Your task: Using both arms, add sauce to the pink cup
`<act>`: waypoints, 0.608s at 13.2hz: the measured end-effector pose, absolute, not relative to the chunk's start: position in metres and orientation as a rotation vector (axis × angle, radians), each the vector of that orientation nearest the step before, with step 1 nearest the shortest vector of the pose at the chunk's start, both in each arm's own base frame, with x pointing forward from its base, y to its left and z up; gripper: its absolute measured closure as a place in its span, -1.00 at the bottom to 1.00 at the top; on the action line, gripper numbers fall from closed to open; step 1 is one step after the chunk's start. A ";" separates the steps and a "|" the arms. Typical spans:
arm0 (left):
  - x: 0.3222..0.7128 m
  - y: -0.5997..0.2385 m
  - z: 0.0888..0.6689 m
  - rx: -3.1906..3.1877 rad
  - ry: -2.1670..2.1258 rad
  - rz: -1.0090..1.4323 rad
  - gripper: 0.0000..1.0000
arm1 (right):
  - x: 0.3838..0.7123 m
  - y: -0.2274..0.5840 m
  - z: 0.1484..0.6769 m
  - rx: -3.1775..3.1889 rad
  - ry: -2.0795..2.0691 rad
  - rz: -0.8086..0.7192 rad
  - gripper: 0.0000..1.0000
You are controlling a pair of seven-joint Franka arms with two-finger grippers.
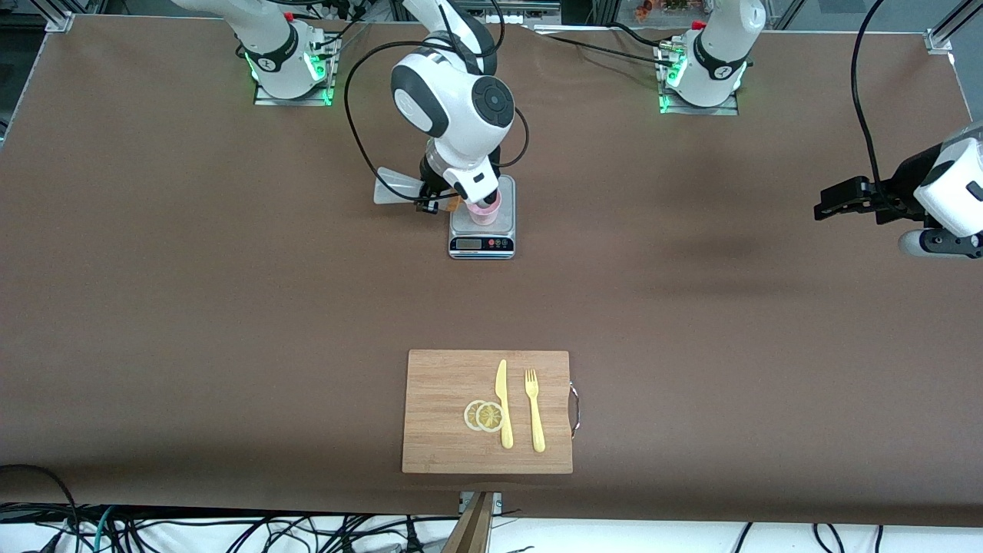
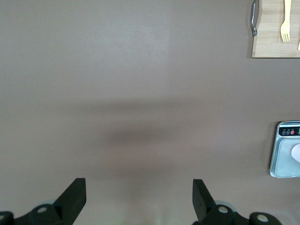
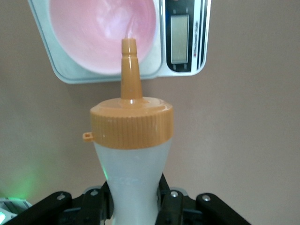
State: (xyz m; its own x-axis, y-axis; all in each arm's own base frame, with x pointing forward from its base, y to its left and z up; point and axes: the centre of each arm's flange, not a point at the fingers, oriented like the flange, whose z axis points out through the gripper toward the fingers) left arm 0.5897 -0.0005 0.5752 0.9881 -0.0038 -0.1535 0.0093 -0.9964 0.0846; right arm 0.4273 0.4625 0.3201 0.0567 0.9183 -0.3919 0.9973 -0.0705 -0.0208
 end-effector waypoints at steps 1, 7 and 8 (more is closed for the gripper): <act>0.590 0.000 0.575 3.047 0.004 -0.236 -1.00 | 0.427 0.465 0.322 2.088 1.954 -0.430 0.32; 0.590 0.000 0.575 3.047 0.004 -0.236 -1.00 | 0.426 0.462 0.315 2.172 1.992 -0.307 0.32; 0.590 0.000 0.575 3.047 0.004 -0.236 -1.00 | 0.425 0.458 0.315 2.180 1.995 -0.293 0.32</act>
